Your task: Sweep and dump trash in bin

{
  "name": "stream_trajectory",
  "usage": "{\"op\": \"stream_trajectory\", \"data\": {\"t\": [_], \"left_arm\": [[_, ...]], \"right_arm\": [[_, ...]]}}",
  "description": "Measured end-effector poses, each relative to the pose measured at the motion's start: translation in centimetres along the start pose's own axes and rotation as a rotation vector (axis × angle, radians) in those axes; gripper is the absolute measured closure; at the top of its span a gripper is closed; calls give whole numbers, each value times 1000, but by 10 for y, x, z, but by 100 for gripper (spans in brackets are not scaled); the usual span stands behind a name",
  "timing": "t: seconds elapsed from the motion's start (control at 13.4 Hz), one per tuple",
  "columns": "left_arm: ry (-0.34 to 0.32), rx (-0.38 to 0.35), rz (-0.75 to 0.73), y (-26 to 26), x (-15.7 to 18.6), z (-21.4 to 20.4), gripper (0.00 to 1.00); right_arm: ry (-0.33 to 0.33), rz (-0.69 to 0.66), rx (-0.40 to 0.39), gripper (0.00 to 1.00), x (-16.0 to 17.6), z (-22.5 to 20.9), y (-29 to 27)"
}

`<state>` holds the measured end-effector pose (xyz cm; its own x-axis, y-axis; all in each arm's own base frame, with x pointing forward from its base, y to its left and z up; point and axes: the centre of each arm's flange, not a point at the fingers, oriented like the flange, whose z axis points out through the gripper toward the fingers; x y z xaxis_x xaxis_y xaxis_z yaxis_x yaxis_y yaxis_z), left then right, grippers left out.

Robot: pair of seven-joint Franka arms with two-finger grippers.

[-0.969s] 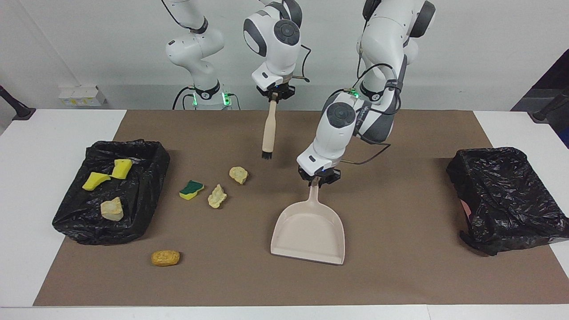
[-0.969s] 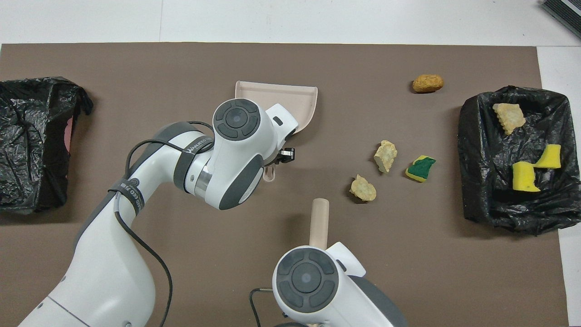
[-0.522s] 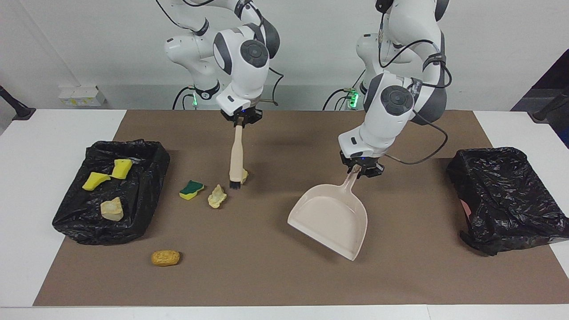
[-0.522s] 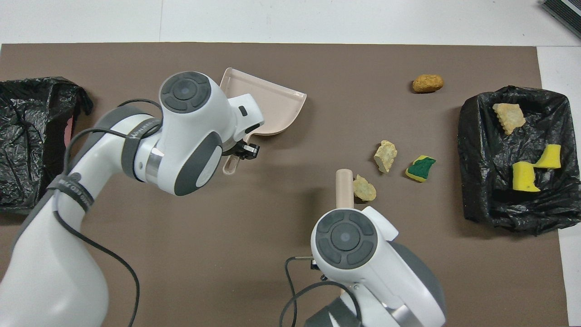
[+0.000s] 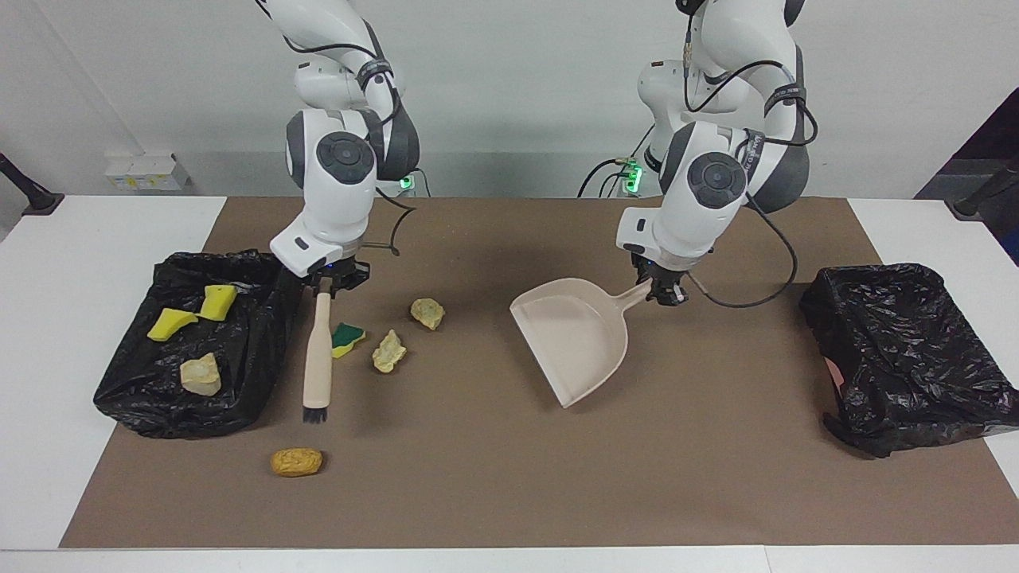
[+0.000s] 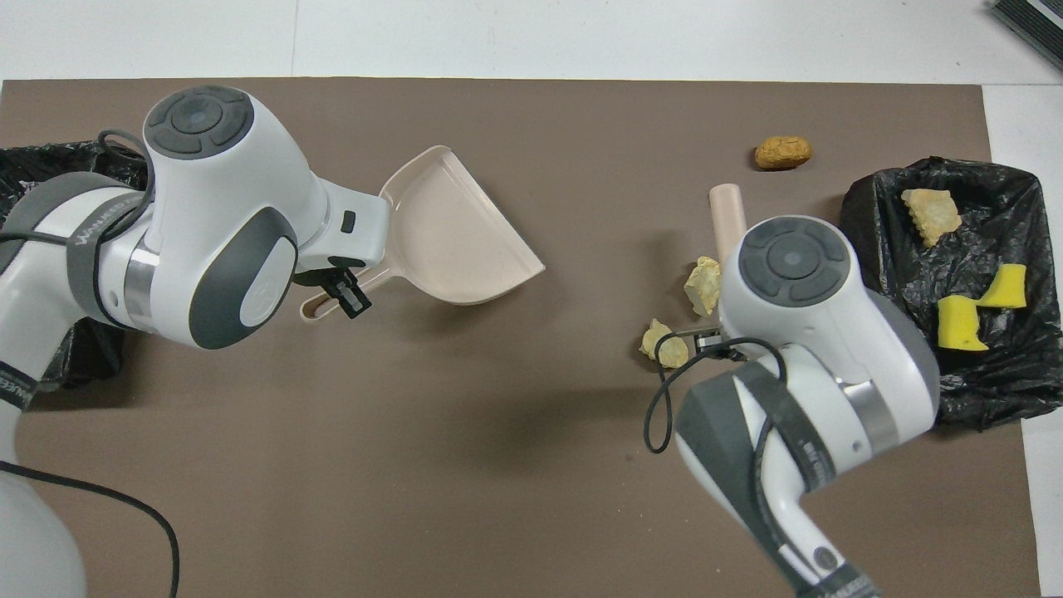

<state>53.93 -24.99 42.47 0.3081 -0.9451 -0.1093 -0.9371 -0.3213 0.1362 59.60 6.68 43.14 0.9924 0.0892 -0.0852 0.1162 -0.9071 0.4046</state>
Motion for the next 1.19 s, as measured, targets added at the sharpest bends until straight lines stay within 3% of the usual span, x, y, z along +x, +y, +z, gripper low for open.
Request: {"op": "stream_trajectory", "data": {"t": [0.15, 0.45, 0.67, 1.19], "left_arm": [[-18, 58, 60, 34, 5, 19, 69], [-31, 81, 112, 68, 6, 37, 69], [-36, 76, 66, 71, 3, 50, 69], [-37, 80, 16, 80, 2, 57, 69]], "right_arm": [[24, -16, -55, 74, 25, 25, 22], [47, -43, -128, 74, 63, 57, 32], [67, -92, -195, 74, 84, 79, 25], [78, -271, -223, 74, 92, 77, -18]]}}
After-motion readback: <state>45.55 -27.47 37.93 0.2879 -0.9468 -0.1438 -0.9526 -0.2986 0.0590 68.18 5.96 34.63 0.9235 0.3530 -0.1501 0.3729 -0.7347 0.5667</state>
